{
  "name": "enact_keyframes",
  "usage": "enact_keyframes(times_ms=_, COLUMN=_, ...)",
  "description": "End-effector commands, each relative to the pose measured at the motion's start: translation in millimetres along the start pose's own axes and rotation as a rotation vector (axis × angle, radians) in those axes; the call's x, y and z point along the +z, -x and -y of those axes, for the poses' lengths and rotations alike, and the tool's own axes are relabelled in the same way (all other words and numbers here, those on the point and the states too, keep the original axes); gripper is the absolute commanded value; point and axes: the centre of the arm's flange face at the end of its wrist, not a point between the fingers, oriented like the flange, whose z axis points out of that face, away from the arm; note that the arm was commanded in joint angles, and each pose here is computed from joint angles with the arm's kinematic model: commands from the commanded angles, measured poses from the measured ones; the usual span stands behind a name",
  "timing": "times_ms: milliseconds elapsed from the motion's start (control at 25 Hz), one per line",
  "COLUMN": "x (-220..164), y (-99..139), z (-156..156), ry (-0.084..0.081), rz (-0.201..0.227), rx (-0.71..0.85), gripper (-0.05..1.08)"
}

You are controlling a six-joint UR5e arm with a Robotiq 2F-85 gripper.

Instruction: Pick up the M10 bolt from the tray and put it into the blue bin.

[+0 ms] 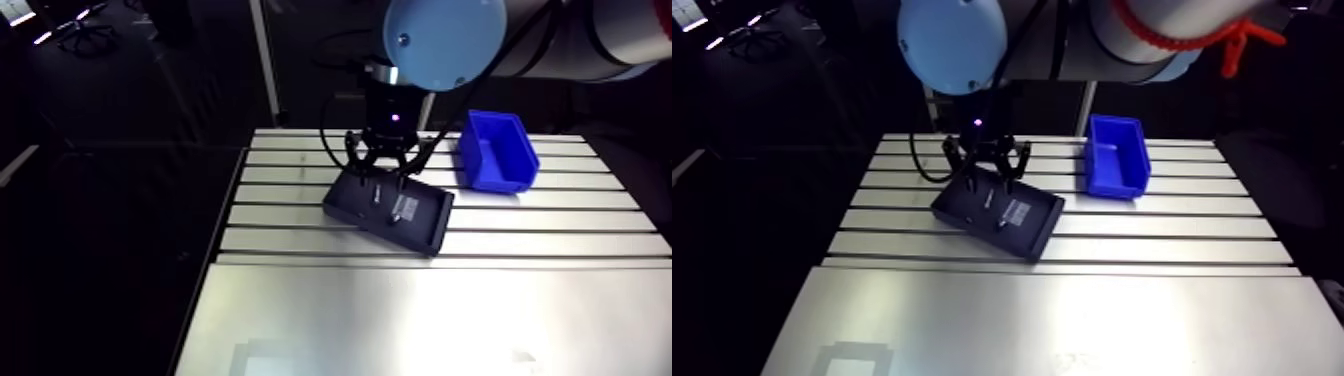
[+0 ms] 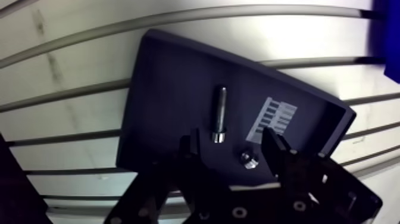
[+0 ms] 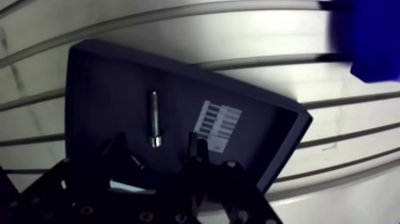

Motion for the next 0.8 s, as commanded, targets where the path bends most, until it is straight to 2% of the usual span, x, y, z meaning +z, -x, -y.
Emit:
enact_keyframes(times_ms=40, x=6.8, y=-2.2, z=0.0, ry=0.000, rz=-0.003, rx=-0.006, gripper=0.38)
enact_keyframes(times_ms=400, x=11.6, y=0.0, z=0.7, ry=0.001, rz=0.006, rx=-0.007, gripper=0.42)
enact_keyframes(times_ms=600, x=14.7, y=-2.8, z=1.2, ry=-0.003, rz=-0.023, rx=-0.010, gripper=0.45)
enact_keyframes(times_ms=800, x=21.8, y=-3.0, z=1.3, ry=-0.002, rz=-0.011, rx=-0.010, gripper=0.47)
